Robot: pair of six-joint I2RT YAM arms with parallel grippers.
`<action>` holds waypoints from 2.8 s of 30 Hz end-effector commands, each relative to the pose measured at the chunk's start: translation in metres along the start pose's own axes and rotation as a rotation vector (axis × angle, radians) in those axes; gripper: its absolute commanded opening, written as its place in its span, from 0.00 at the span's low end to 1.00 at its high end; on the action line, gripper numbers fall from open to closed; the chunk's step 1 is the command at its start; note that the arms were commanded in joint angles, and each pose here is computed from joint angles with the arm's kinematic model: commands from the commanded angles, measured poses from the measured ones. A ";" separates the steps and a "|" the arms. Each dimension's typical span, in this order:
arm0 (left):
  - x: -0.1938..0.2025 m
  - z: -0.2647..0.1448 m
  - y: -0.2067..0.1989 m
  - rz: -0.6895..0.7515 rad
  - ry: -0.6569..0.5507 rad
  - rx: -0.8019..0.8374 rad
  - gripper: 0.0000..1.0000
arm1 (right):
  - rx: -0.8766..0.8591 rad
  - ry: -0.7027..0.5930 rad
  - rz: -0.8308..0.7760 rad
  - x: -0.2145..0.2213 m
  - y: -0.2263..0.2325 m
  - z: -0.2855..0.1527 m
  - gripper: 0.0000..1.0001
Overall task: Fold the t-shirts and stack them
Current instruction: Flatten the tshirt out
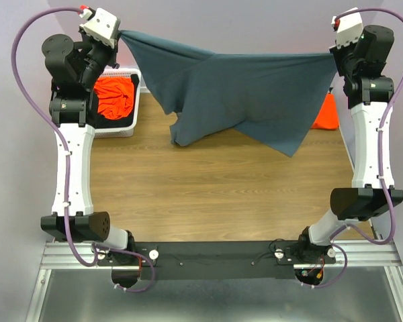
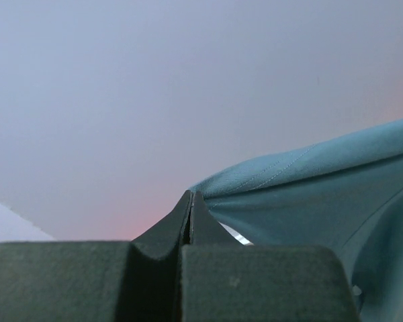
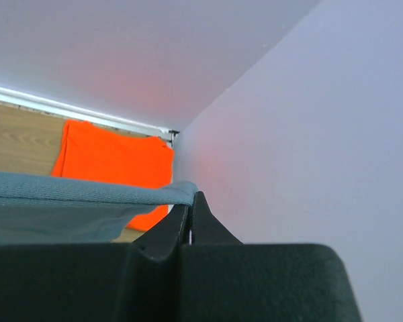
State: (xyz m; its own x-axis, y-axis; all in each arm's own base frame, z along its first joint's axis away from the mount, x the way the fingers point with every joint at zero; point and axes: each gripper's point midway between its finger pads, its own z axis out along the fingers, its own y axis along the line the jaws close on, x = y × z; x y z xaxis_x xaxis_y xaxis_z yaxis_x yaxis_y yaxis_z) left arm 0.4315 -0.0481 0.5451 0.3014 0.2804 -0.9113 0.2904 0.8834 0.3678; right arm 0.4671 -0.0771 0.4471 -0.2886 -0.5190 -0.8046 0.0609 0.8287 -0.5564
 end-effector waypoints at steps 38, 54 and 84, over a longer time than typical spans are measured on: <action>-0.084 -0.015 0.043 -0.033 -0.267 -0.210 0.00 | 0.073 -0.261 0.114 -0.076 -0.035 -0.005 0.01; -0.119 0.030 0.110 0.095 -0.561 -0.363 0.00 | 0.283 -0.603 0.216 -0.148 -0.077 0.040 0.01; 0.159 -0.061 -0.011 0.318 0.291 0.207 0.00 | -0.336 -0.071 -0.237 0.093 0.125 0.036 0.01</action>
State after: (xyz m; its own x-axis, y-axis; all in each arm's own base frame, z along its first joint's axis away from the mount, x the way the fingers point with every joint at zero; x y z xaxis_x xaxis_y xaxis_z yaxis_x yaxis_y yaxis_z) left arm 0.4775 0.0198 0.3651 0.0949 0.5007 -0.8604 0.3207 0.8029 0.5025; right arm 0.5228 -0.0174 0.2945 -0.1662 -0.6142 -0.7714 -0.2888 0.7783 -0.5575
